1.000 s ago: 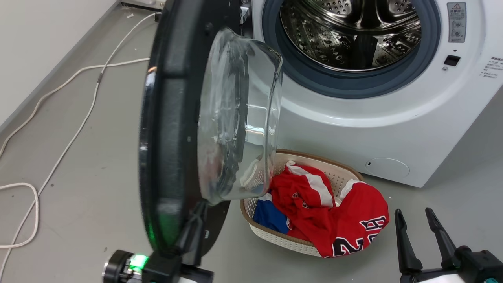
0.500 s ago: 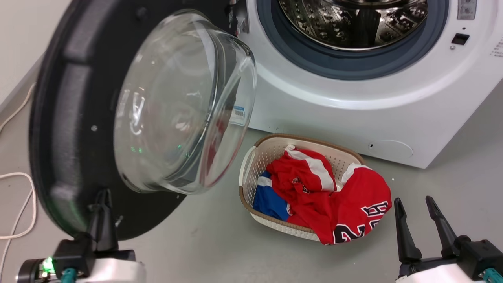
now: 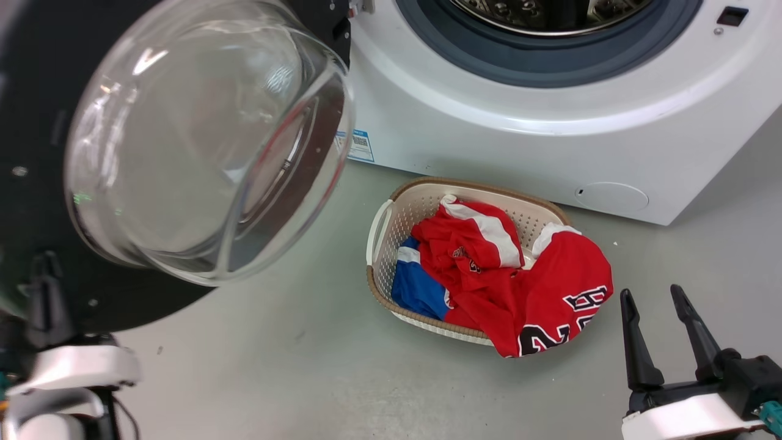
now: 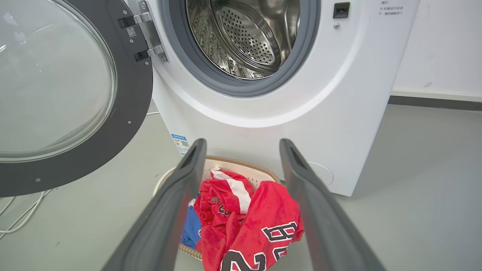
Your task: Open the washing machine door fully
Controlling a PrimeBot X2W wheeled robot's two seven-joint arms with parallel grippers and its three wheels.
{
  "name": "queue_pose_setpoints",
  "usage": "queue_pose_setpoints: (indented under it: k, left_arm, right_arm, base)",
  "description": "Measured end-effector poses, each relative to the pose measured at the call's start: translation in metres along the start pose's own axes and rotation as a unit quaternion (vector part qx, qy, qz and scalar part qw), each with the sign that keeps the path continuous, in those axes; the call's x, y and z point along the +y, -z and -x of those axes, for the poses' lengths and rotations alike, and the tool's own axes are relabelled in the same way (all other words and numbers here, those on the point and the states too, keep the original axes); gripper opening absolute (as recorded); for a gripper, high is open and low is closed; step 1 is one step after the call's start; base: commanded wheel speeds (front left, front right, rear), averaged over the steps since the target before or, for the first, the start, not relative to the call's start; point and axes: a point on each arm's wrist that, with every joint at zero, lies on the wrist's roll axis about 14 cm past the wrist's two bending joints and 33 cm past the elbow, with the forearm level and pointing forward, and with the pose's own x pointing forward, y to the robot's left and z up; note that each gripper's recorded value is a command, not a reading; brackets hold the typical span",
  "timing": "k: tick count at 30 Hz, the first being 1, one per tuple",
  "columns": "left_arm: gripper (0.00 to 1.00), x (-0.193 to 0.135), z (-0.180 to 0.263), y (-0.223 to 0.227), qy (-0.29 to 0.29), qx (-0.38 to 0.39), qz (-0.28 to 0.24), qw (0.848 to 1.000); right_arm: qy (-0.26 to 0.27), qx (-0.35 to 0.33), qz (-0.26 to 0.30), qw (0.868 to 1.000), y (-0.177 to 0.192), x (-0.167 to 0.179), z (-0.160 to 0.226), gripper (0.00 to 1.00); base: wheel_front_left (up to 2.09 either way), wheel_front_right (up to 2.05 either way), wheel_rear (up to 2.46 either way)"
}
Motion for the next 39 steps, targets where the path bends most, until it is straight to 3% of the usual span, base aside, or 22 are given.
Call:
queue_pose_setpoints:
  k: [19, 39]
  left_arm:
    - [0.00, 0.052, -0.054, 0.013, -0.044, 0.021, -0.040, 0.998]
    - [0.00, 0.060, -0.089, 0.027, -0.050, 0.042, -0.040, 0.997]
  right_arm:
    - [0.007, 0.010, 0.014, 1.000, 0.011, -0.018, -0.013, 1.00]
    - [0.023, 0.016, 0.024, 0.999, 0.016, -0.034, -0.012, 1.00]
  base:
    - [0.00, 0.00, 0.00]
    - [0.00, 0.00, 0.00]
